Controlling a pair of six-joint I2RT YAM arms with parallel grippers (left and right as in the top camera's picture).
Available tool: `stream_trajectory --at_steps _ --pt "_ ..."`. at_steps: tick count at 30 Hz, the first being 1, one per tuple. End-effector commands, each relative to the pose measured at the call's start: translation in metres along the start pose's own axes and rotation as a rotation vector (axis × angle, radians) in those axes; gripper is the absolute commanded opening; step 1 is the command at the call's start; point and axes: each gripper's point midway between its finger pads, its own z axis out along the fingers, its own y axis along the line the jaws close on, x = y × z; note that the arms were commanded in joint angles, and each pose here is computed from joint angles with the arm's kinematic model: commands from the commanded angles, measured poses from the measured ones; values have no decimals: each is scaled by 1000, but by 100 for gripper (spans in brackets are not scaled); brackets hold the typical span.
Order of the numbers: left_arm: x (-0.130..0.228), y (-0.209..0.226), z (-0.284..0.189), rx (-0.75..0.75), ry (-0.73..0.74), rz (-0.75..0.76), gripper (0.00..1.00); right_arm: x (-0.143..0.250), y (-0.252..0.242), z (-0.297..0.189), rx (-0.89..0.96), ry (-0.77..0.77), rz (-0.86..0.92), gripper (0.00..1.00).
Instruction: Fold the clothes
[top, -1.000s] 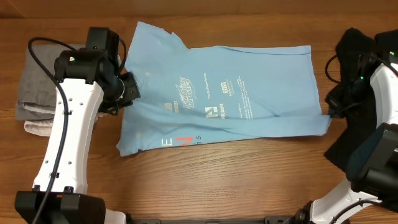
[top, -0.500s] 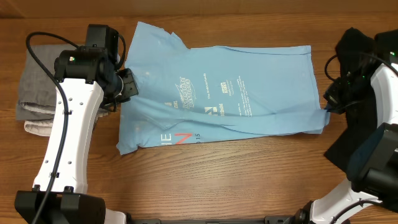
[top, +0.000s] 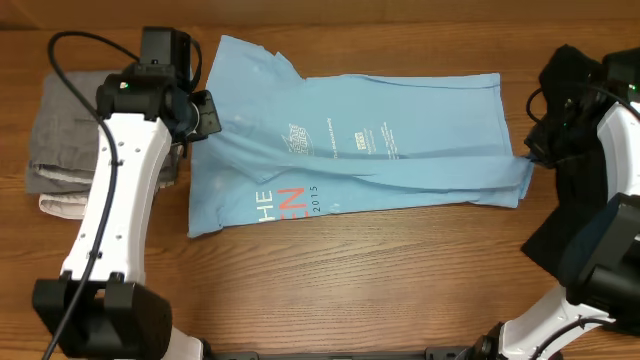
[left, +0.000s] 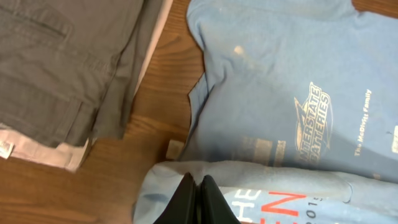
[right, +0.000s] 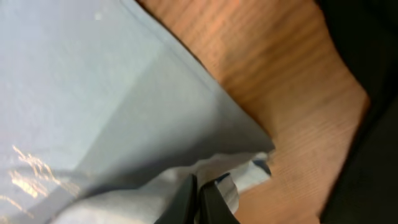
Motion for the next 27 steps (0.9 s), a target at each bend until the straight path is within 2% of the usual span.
stream_trajectory --at_steps 1,6,8,10,11,12,13,15,19,21,22,23,24,25,26,27 --pt "-9 1 12 -20 -5 23 4 -10 11 9 -16 -19 -18 4" --pt "-8 -7 31 5 32 27 4 -15 28 24 -34 -47 -64 5" --pt "-8 -12 40 23 45 28 4 -16 38 31 -42 -59 -88 15" --pt "-9 -15 46 25 43 31 4 -19 48 37 -53 -74 -112 19" --pt "-12 -17 49 29 34 33 4 -21 54 40 -61 -87 -126 25" --pt "-17 -20 50 37 13 38 6 -25 62 41 -75 -111 -142 44" --pt "-23 -23 49 46 -11 56 9 -29 66 41 -85 -130 -151 50" --pt "-34 -27 42 60 -56 77 16 -39 76 38 -113 -176 -174 71" --pt "-51 -29 -4 82 -122 74 24 -51 84 1 -180 -198 -196 80" --pt "-57 -28 -33 93 -162 72 40 -53 78 -30 -201 -199 -176 84" --pt "-58 -27 -47 98 -181 70 54 -52 72 -45 -200 -193 -158 84" --pt "-57 -26 -60 104 -194 69 81 -49 65 -59 -192 -181 -136 84" --pt "-49 -26 -71 125 -186 67 90 -41 53 -74 -175 -152 -106 84" --pt "-41 -29 -75 151 -157 70 88 -34 46 -81 -162 -126 -89 82" --pt "-31 -31 -76 175 -122 73 77 -27 40 -84 -151 -101 -84 79" --pt "-18 -36 -76 206 -67 79 62 -19 34 -85 -137 -71 -92 76"
